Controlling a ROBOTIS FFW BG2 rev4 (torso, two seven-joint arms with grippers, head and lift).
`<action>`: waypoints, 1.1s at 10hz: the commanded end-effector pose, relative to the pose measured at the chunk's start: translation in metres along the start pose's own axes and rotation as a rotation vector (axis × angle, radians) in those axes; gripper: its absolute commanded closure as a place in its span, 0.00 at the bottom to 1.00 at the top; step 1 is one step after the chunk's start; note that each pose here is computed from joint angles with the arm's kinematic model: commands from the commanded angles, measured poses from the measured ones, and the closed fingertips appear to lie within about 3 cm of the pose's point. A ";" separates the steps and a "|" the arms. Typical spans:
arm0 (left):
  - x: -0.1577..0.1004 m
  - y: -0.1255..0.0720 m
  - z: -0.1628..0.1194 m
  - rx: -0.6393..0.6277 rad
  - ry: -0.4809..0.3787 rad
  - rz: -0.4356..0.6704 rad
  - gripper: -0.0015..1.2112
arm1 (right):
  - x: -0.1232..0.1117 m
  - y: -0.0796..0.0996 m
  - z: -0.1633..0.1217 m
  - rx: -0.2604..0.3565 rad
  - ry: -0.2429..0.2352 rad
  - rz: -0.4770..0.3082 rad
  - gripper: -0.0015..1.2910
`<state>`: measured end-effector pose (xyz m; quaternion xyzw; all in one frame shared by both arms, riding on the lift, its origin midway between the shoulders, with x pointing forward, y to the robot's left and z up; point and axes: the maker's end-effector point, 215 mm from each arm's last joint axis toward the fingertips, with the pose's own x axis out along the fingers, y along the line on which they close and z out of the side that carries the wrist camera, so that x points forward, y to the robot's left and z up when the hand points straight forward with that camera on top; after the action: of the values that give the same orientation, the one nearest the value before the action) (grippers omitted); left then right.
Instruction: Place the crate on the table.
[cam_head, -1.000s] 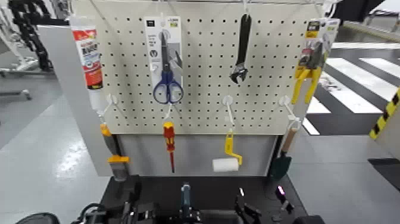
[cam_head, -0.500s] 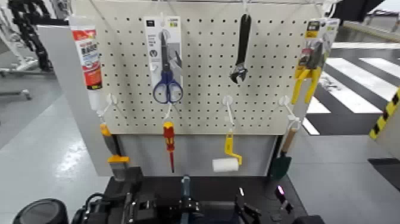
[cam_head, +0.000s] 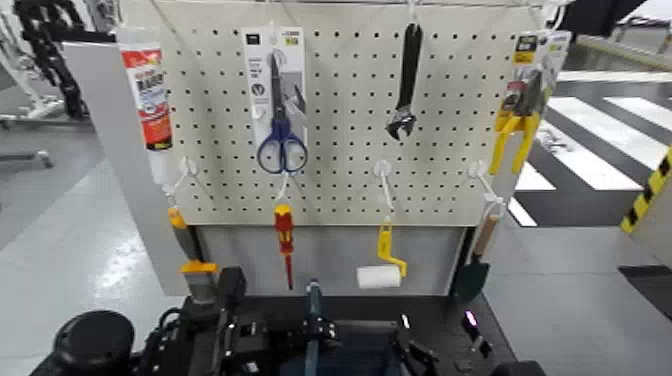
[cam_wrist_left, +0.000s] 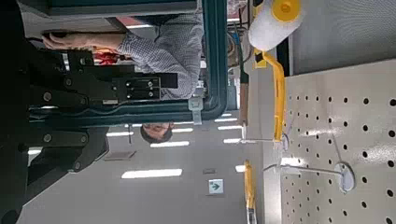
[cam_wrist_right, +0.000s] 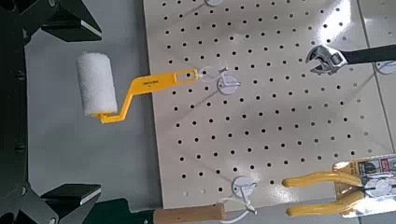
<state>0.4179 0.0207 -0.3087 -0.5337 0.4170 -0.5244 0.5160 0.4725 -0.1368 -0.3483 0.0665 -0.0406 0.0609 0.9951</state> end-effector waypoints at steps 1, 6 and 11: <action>0.001 0.008 0.009 0.012 0.006 0.015 0.98 | 0.000 0.001 0.000 0.004 0.000 0.001 0.12; 0.007 0.003 0.029 0.062 0.002 -0.009 0.98 | 0.001 0.003 0.001 0.010 -0.004 0.004 0.12; 0.010 0.006 0.036 0.059 -0.027 -0.052 0.98 | 0.001 0.005 0.002 0.013 -0.008 0.006 0.12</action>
<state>0.4555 0.0146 -0.3078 -0.5344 0.3802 -0.5442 0.5232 0.4728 -0.1326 -0.3455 0.0729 -0.0444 0.0636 0.9943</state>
